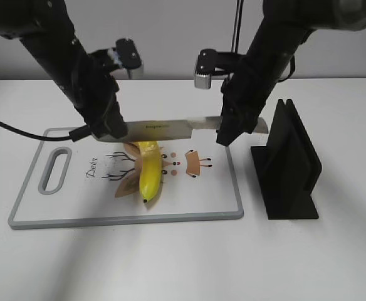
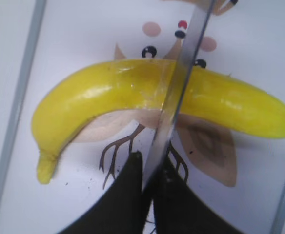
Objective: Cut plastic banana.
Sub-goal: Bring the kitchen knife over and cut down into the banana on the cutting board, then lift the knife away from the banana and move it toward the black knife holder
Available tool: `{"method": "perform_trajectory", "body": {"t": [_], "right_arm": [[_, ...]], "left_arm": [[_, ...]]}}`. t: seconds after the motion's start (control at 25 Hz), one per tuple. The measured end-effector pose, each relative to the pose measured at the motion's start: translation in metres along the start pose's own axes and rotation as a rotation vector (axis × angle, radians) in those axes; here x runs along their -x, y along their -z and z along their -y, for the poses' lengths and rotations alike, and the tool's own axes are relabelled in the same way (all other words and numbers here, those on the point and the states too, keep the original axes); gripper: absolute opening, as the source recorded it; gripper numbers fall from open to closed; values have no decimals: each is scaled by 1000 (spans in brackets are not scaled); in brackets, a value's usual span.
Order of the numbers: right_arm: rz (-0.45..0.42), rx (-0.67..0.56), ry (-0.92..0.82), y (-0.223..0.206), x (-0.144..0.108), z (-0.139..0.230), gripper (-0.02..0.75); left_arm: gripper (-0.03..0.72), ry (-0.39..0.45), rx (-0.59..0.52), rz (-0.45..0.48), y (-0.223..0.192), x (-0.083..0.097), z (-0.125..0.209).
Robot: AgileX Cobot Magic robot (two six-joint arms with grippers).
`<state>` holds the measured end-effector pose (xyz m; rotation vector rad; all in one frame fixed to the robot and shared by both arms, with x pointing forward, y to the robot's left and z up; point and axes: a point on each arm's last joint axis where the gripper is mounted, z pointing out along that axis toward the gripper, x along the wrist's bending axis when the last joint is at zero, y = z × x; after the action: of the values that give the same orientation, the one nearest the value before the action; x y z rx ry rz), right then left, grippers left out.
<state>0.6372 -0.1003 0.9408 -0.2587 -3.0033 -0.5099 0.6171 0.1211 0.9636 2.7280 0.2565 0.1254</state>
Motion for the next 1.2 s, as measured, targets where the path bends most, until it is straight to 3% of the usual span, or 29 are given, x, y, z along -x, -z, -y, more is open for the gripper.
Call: {"method": "perform_trajectory", "body": {"t": [0.28, 0.56, 0.64, 0.84, 0.88, 1.04, 1.2], "right_arm": [[101, 71, 61, 72, -26, -18, 191], [129, 104, 76, 92, -35, -24, 191], [120, 99, 72, 92, -36, -23, 188], [128, 44, 51, 92, -33, -16, 170], [126, 27, 52, 92, -33, -14, 170], [150, 17, 35, 100, -34, -14, 170], [188, 59, -100, 119, -38, -18, 170]], "left_arm": [[11, -52, 80, -81, 74, 19, -19], [22, -73, 112, -124, 102, 28, -24], [96, -48, 124, -128, 103, 27, -25], [550, 69, 162, -168, 109, 22, -24], [601, 102, 170, -176, 110, 22, -24], [617, 200, 157, -251, 123, 21, -22], [604, 429, 90, -351, 137, 17, -10]]}}
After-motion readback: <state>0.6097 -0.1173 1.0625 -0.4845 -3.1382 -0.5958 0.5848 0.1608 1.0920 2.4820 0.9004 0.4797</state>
